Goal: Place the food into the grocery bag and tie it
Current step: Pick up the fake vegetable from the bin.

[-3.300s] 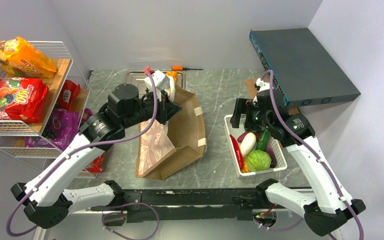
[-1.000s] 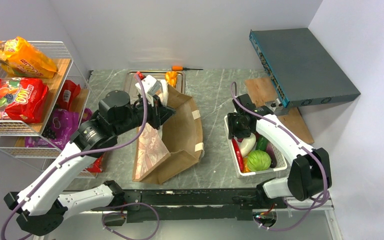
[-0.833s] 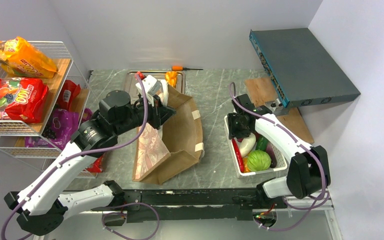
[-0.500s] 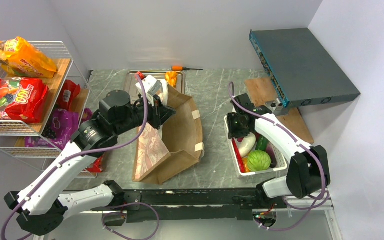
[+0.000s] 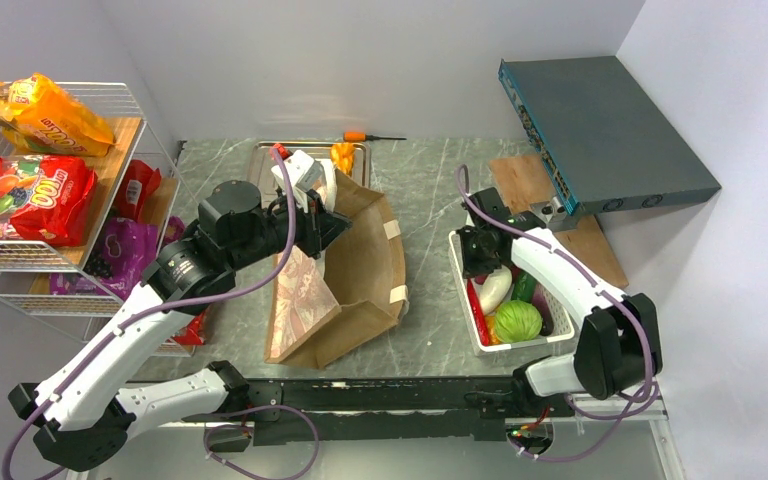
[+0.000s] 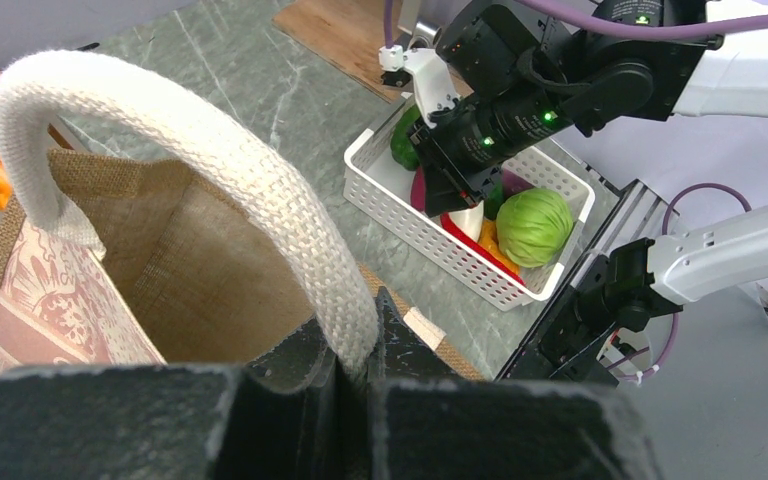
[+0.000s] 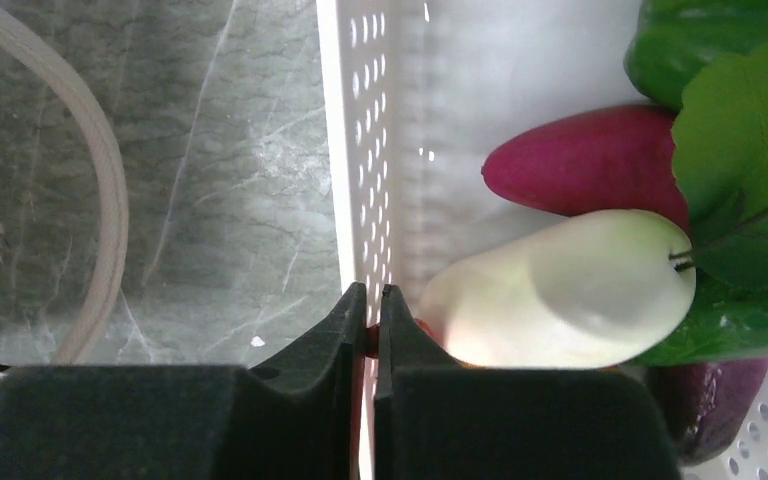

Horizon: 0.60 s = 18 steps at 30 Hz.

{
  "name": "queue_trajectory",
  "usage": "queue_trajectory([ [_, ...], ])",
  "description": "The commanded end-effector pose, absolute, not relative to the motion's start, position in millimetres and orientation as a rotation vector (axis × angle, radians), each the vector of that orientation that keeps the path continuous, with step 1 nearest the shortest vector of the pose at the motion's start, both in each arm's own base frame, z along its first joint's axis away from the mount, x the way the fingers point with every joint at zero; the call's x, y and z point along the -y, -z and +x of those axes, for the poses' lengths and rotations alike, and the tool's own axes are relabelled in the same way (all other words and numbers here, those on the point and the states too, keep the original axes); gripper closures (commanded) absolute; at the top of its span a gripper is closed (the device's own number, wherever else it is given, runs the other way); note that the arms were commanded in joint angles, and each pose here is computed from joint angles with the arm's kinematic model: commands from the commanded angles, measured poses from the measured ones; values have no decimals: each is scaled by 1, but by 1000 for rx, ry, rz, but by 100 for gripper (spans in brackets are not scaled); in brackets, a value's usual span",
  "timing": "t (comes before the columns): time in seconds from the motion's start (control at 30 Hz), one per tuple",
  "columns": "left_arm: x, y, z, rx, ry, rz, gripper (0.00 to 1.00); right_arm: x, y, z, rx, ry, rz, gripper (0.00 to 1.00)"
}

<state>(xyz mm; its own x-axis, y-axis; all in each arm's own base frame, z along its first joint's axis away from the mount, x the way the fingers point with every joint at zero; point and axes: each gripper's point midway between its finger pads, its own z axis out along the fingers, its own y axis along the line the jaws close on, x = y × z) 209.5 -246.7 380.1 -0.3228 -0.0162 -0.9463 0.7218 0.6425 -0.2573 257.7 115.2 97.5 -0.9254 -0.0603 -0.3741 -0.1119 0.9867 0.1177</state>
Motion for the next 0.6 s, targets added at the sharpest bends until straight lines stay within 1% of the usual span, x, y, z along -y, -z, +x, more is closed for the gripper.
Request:
queue_trajectory([
  [0.0,245,-408,212,-1653,841,555,100,-105,-119,260,-2703,-141,-133,99],
  [0.3,250,-410,213,-1649,847,569,100,-101,-142,260,-2661,-125,-138,100],
  [0.57,256,-412,214,-1643,866,586,100,-104,-200,273,-2526,-165,-136,100],
])
